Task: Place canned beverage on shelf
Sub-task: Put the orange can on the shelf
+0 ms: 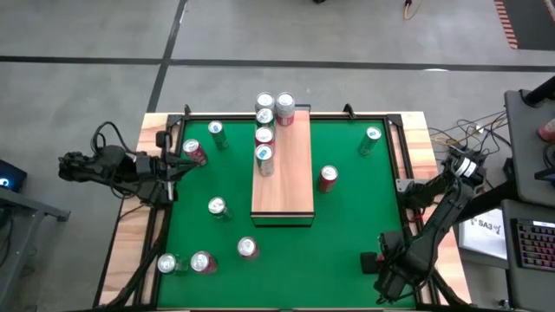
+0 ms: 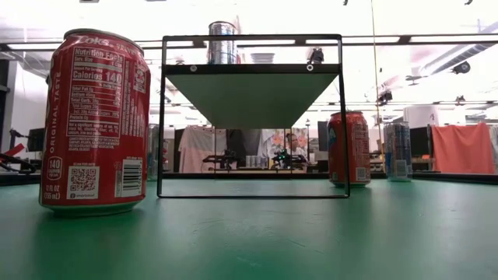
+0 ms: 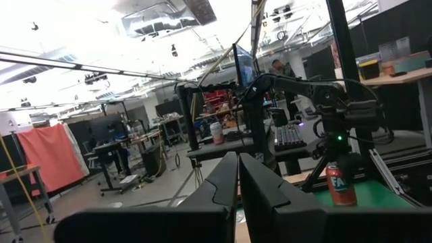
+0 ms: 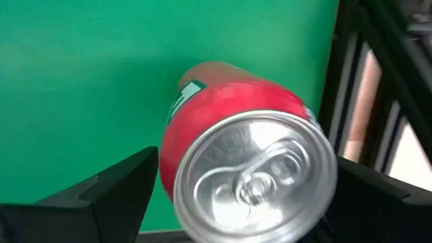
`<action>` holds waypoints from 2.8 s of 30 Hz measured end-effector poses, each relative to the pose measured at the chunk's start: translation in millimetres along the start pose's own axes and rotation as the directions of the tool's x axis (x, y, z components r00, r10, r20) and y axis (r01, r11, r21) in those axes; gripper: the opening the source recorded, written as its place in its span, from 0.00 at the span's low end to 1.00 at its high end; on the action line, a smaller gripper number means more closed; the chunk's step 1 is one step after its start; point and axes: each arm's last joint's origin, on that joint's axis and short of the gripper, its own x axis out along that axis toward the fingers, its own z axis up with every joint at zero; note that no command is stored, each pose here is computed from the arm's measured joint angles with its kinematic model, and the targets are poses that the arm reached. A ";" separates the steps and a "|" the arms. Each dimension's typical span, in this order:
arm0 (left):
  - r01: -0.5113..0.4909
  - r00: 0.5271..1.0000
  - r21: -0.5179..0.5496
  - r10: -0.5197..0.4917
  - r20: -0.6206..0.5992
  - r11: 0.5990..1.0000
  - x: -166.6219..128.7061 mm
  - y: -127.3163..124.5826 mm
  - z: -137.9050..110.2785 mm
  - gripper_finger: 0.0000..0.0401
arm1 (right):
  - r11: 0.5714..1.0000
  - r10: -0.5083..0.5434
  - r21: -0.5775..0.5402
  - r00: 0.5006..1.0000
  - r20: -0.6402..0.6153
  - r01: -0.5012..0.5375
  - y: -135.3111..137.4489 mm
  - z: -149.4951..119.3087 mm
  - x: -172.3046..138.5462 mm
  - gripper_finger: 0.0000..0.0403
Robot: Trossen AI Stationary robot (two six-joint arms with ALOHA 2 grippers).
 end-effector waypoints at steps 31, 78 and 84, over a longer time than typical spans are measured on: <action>0.016 0.999 -0.038 -0.017 -0.046 0.999 8.7 -4.7 -5.0 0.00 | 0.916 0.392 -0.102 0.816 0.425 -0.387 30.0 45.3 -98.4 0.73; 0.213 0.916 -0.004 -0.201 -0.347 0.977 155.2 -58.6 -10.3 0.81 | 0.464 0.820 -0.879 0.430 0.379 -0.110 146.4 106.6 -182.4 0.73; 0.236 0.868 0.011 -0.205 -0.452 0.972 179.7 -67.7 -14.3 0.84 | 0.474 0.817 -0.873 0.426 0.389 -0.112 148.2 109.7 -182.7 0.73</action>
